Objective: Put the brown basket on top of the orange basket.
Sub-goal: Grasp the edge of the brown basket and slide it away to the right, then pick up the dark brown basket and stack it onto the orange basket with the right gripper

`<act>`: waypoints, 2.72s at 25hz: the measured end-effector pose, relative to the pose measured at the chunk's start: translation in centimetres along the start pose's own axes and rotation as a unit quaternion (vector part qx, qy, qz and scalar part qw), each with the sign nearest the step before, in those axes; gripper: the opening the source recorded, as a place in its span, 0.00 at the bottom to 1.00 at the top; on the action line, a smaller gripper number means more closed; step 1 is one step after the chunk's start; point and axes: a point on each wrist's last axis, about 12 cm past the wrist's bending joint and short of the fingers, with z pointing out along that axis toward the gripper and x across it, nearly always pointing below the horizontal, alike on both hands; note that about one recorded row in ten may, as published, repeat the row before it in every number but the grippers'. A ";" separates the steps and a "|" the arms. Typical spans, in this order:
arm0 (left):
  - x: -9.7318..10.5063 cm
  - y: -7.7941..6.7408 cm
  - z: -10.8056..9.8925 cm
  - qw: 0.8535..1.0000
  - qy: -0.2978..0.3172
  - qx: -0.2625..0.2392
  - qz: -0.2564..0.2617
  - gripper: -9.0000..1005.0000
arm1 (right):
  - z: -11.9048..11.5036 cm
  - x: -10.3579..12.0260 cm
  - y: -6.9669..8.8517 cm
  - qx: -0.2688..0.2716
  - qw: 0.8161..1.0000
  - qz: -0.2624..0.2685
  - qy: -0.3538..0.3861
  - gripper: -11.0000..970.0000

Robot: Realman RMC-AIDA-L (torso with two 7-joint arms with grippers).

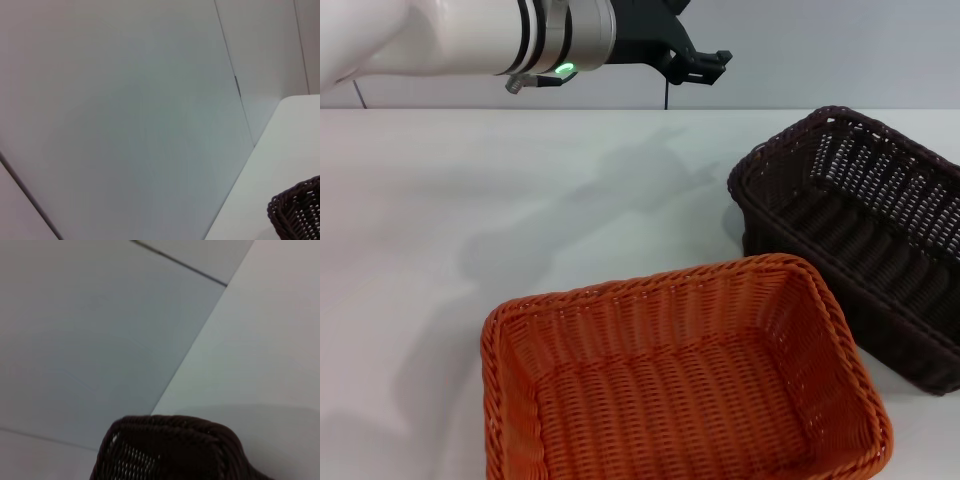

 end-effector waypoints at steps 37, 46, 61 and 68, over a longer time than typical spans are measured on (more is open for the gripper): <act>-0.2 0.1 0.1 1.000 -0.007 -0.006 -0.006 0.81 | 2.4 -3.4 0.1 0.080 0.993 -0.081 -0.003 0.38; 0.0 0.2 0.1 1.000 -0.006 -0.009 -0.008 0.81 | 2.3 -4.3 0.0 0.096 0.990 -0.104 -0.013 0.24; 0.5 0.5 0.1 0.999 -0.007 -0.027 -0.016 0.81 | 1.7 -4.7 0.5 0.056 0.987 -0.144 -0.049 0.23; 0.8 0.7 -0.2 0.999 -0.009 -0.037 -0.024 0.81 | 0.9 -5.5 1.2 0.023 0.983 -0.157 -0.096 0.22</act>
